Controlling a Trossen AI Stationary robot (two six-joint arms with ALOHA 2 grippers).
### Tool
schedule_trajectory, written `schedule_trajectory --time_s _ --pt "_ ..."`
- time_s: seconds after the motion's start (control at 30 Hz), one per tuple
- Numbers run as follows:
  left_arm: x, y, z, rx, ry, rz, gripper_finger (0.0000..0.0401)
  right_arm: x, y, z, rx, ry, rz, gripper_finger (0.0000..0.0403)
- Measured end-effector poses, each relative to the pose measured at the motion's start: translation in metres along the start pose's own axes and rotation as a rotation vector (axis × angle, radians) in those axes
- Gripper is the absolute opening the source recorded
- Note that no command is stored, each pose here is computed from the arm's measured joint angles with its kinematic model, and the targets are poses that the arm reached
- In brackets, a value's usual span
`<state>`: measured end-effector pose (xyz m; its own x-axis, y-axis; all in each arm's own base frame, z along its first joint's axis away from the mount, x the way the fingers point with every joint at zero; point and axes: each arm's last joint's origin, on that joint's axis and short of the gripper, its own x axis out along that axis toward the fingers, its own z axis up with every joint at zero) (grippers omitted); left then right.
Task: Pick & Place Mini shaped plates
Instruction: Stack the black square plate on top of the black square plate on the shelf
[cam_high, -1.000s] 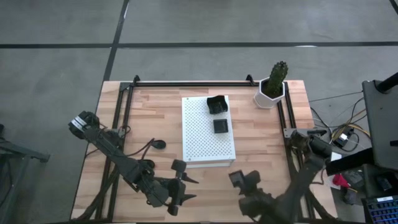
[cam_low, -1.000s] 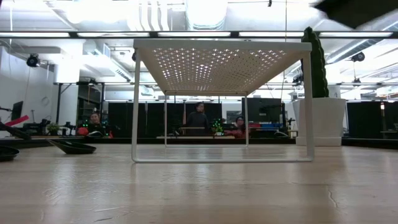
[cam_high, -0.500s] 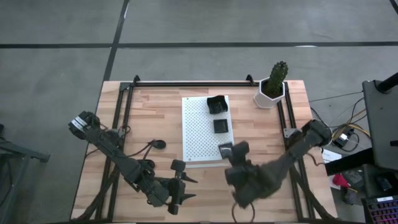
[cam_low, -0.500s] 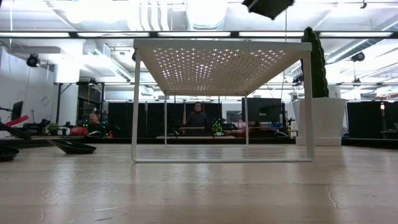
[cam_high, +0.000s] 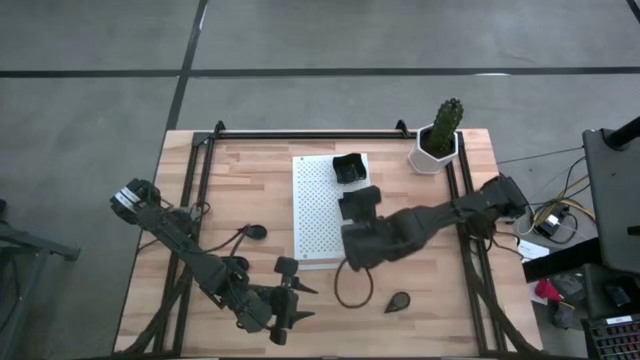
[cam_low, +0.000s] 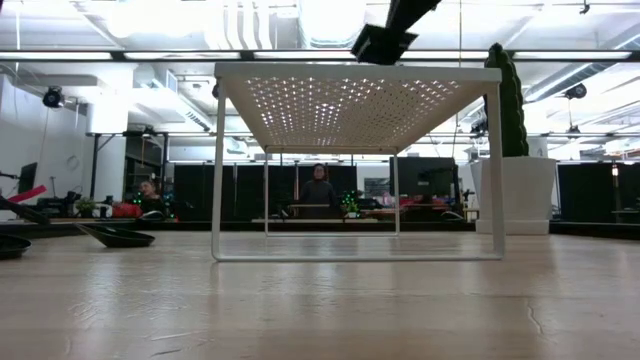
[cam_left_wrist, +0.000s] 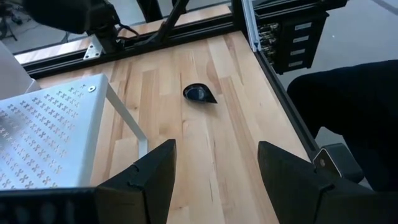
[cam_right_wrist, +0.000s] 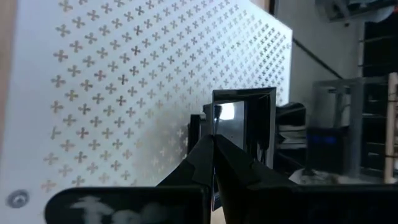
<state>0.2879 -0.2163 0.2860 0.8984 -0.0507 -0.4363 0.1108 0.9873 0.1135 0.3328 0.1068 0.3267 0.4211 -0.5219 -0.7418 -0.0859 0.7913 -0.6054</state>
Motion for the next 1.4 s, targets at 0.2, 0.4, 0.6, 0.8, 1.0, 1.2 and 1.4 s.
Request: schedule_trajectory --time_s 0.2,0.4,0.6,0.8,1.0,1.2,1.4 --pt "0.000 0.000 -0.002 -0.004 0.015 0.002 0.0220 0.009 -0.010 -0.003 0.017 0.029 0.007 0.0008" --pt "0.000 0.000 -0.003 -0.003 0.023 0.003 0.0220 0.023 -0.006 -0.008 0.017 0.058 0.014 0.0008" --pt "0.000 0.000 -0.003 -0.011 0.024 0.003 0.0220 0.035 0.000 -0.013 0.021 0.071 0.019 0.0008" --pt "0.000 0.000 -0.003 -0.012 0.024 0.003 0.0220 0.043 -0.002 -0.017 0.056 0.098 0.011 0.0008" --pt "0.000 0.000 -0.003 -0.012 0.024 0.003 0.0220 0.043 -0.004 -0.016 0.066 0.086 -0.011 0.0008" --pt "0.000 0.000 -0.003 -0.012 0.024 0.003 0.0220 0.037 -0.009 -0.018 0.081 0.064 -0.018 0.0008" --pt "0.000 0.000 -0.003 -0.012 0.024 0.003 0.0220 0.038 -0.014 -0.017 0.094 0.051 -0.022 0.0008"
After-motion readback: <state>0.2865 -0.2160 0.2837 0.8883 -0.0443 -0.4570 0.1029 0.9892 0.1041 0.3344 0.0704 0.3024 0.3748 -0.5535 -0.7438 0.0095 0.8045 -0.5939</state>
